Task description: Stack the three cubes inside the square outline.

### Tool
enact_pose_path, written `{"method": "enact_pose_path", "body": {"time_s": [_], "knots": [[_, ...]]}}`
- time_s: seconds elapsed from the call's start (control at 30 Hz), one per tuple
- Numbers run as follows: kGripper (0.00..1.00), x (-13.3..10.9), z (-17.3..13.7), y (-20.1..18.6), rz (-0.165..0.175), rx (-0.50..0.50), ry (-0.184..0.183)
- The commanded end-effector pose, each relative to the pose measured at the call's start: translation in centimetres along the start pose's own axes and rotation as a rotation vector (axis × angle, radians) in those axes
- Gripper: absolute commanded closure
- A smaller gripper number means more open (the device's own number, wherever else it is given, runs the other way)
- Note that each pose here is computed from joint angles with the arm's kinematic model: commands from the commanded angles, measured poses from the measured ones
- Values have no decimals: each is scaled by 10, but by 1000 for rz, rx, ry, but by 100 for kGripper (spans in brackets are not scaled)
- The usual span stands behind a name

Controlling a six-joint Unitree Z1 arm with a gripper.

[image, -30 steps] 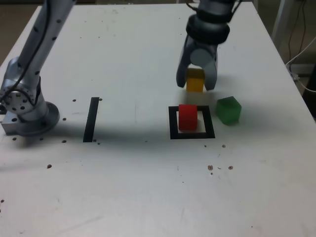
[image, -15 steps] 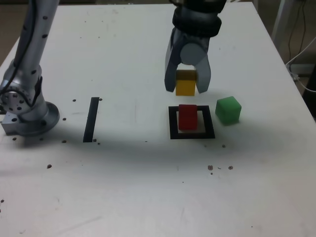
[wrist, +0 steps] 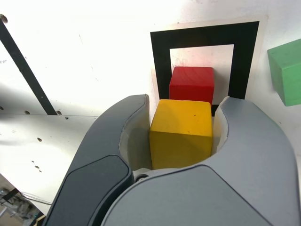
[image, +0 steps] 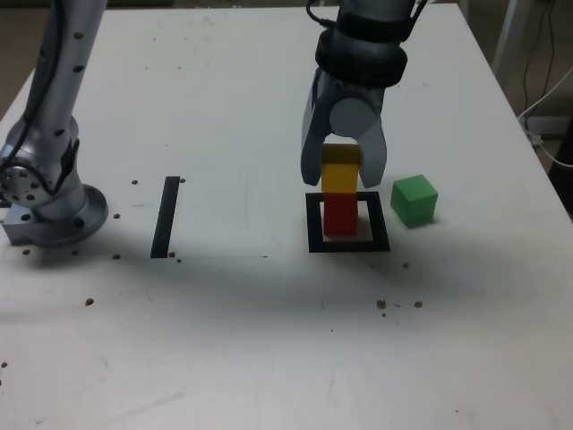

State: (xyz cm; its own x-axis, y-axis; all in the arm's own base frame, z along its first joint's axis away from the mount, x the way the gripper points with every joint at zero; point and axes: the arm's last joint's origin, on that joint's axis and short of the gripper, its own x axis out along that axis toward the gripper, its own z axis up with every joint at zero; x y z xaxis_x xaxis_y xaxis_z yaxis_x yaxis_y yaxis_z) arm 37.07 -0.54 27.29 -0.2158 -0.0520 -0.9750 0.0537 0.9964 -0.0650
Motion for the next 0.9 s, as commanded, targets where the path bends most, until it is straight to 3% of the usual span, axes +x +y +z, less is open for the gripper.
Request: {"method": "enact_pose_path", "body": {"time_s": [0.0, 0.6, 0.67, 0.8, 0.87], "knots": [[80, 4, 2, -1, -2, 9, 9], [78, 26, 17, 1, -14, 21, 33], [66, 29, 17, 3, -13, 18, 43], [17, 33, 16, 5, -13, 14, 60], [3, 34, 16, 5, -13, 14, 61]]}}
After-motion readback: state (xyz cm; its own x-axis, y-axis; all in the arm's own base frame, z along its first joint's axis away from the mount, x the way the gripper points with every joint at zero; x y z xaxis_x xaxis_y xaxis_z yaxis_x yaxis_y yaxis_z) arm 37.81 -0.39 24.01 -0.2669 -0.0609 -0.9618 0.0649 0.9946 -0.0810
